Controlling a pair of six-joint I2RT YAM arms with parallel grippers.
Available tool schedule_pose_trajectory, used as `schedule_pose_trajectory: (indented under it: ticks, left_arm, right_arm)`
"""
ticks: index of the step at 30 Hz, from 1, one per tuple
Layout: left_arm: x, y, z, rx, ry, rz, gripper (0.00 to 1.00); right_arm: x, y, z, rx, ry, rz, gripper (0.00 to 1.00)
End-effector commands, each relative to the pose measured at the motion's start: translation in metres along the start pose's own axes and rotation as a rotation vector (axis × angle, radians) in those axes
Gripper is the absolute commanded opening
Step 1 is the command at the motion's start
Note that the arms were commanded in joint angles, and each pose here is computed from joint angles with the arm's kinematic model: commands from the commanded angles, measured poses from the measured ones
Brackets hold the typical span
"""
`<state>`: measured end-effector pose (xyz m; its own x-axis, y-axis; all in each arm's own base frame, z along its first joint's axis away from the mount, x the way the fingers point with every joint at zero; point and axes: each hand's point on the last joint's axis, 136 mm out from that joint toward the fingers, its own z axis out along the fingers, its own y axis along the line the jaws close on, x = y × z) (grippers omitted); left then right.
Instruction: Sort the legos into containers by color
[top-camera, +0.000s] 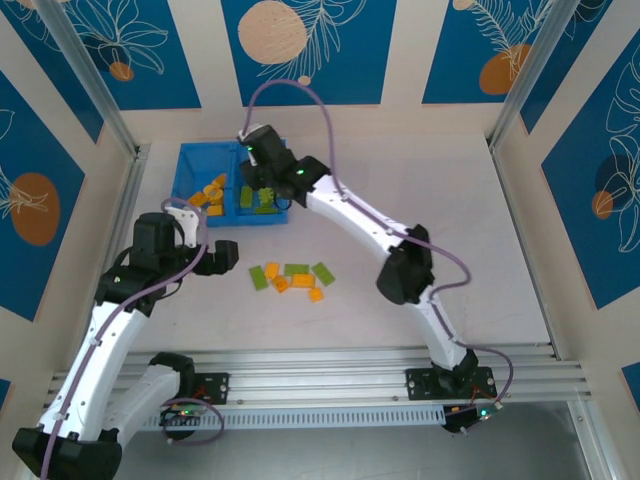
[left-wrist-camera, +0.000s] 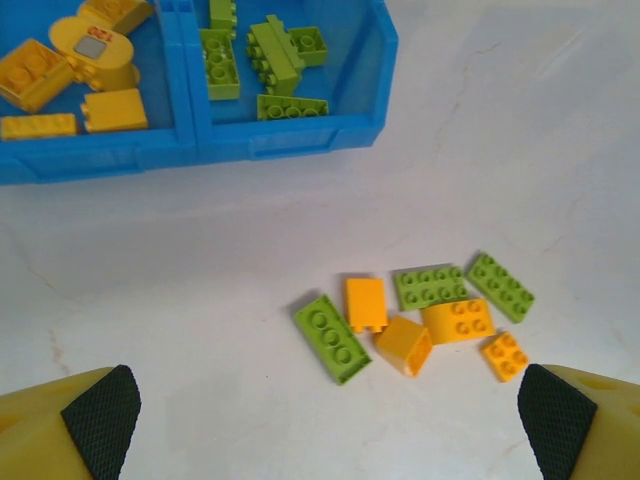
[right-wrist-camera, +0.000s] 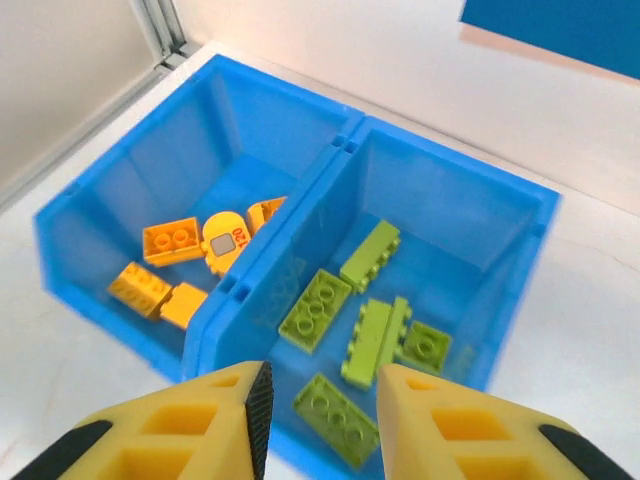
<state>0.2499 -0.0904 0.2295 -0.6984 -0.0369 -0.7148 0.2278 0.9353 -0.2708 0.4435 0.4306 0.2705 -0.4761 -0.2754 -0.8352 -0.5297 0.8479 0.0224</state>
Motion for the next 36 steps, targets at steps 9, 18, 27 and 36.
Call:
schedule_pose_trajectory:
  ticks: [9, 18, 27, 36]
  left_arm:
    - [0.033, -0.056, 0.058, 0.138, 0.181, -0.003, 1.00]
    - [0.103, -0.080, 0.141, 0.033, 0.452, 0.295, 0.96]
    - [0.132, -0.074, 0.178, 0.009, 0.545, 0.376, 0.73]
    - [0.165, -0.059, 0.184, -0.024, 0.626, 0.405, 0.59]
  right_arm:
    - [0.111, -0.039, -0.142, -0.284, 0.135, 0.305, 0.51]
    - [0.215, -0.058, -0.167, -0.195, 0.314, 0.423, 0.54]
    - [0.217, -0.064, -0.167, -0.177, 0.316, 0.428, 0.54]
    - [0.221, -0.057, -0.165, -0.209, 0.339, 0.464, 0.54]
